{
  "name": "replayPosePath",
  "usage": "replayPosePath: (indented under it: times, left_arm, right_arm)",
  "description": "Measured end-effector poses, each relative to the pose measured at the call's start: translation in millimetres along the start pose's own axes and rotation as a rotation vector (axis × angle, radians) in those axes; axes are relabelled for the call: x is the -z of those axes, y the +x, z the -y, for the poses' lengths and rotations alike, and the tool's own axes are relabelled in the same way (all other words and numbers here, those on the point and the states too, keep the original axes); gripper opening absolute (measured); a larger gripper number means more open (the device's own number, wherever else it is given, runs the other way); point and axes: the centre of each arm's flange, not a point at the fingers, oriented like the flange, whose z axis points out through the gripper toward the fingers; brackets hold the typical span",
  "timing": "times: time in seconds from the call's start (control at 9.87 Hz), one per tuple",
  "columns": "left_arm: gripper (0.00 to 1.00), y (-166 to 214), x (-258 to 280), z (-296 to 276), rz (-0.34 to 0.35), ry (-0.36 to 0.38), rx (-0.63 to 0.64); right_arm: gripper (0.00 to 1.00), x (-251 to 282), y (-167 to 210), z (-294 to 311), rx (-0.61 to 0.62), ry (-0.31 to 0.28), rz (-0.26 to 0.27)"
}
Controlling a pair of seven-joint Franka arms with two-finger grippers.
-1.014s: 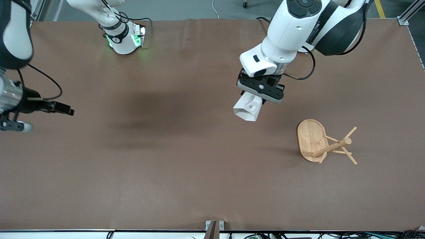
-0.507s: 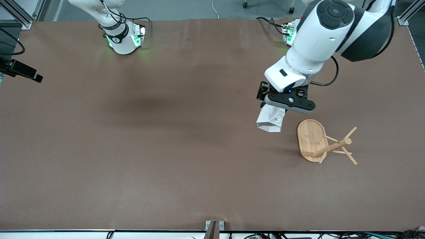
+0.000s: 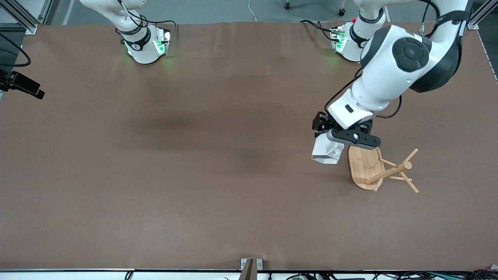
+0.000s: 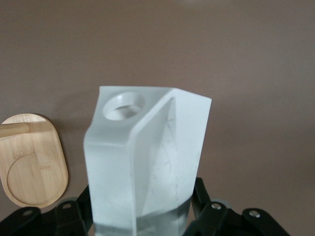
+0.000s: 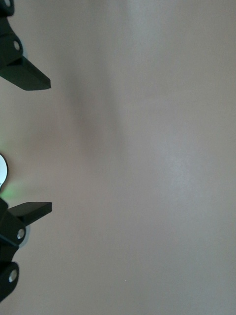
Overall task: Hang cup on rack
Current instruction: 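Carry the white cup with the left gripper over the wooden rack, then lower the cup with the left gripper onto a rack dowel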
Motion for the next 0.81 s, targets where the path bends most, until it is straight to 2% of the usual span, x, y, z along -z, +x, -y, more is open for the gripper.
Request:
replayPosePath:
  times: [0.2,0.41,0.81]
  left_arm:
    - [0.77,-3.3,-23.4,40.0,0.014,0.013,-0.015]
    - [0.77,-5.9,-36.0,68.3,0.029,0.024,-0.017]
    - [0.77,-8.3,-45.5,113.3,0.051,0.043,-0.03]
  right_arm:
    - [1.0,11.5,-0.5,-4.0,0.041,0.006,-0.026]
    - [1.0,15.0,1.1,-14.0,0.027,0.038,-0.038]
    - [1.0,13.4,3.5,-18.1,0.019,0.04,-0.04]
